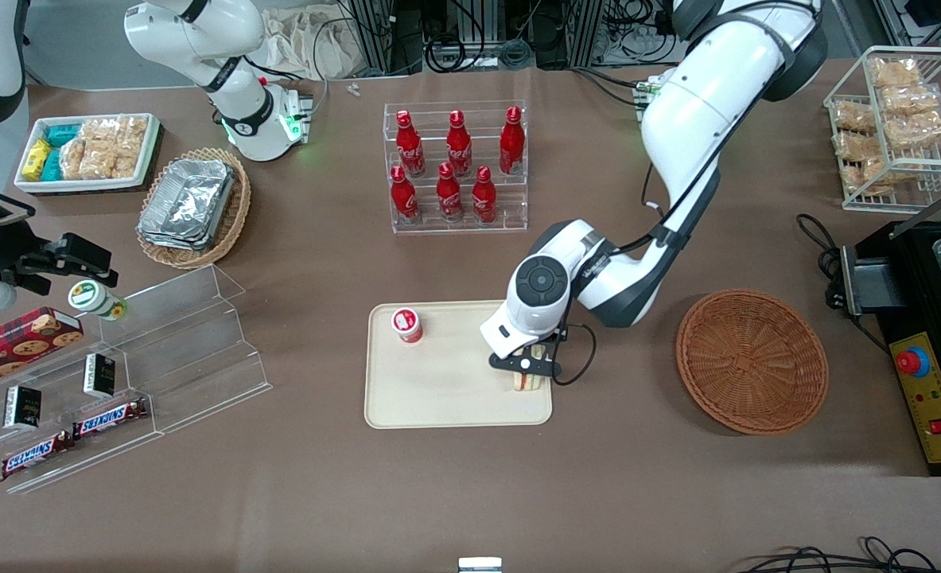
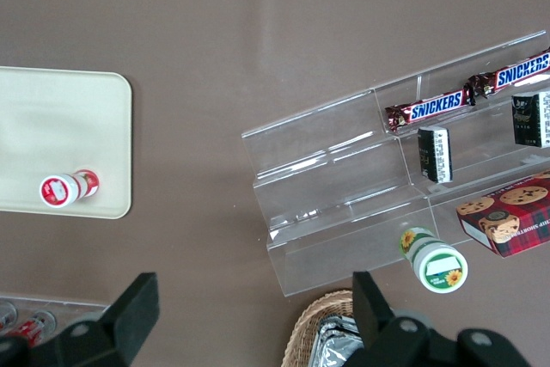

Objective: Place sandwich from basket to tray
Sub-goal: 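Carry the sandwich over the cream tray and lower it onto it, then open the left gripper and raise it away from the tray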

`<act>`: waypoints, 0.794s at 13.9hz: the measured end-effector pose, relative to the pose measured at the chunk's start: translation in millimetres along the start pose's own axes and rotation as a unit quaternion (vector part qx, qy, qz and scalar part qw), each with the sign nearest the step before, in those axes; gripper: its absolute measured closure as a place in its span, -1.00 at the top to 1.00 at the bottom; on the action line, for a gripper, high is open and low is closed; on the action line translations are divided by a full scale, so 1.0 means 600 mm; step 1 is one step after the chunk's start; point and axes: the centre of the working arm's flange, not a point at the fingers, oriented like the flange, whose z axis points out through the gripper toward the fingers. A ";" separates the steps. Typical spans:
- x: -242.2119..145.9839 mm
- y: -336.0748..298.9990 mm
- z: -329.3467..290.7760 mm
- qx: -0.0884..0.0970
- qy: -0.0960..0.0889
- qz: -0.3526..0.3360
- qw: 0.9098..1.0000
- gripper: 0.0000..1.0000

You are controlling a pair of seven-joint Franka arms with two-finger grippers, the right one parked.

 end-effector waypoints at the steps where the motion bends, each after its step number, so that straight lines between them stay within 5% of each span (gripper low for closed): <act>1: 0.002 0.000 -0.002 -0.002 0.002 0.000 1.000 -0.30; 4: 0.013 -0.001 -0.020 0.002 0.020 0.004 1.000 0.30; 7: 0.034 -0.009 -0.105 0.007 0.060 0.001 0.998 0.89; 11: 0.013 -0.078 -0.318 0.052 0.073 -0.025 0.996 1.00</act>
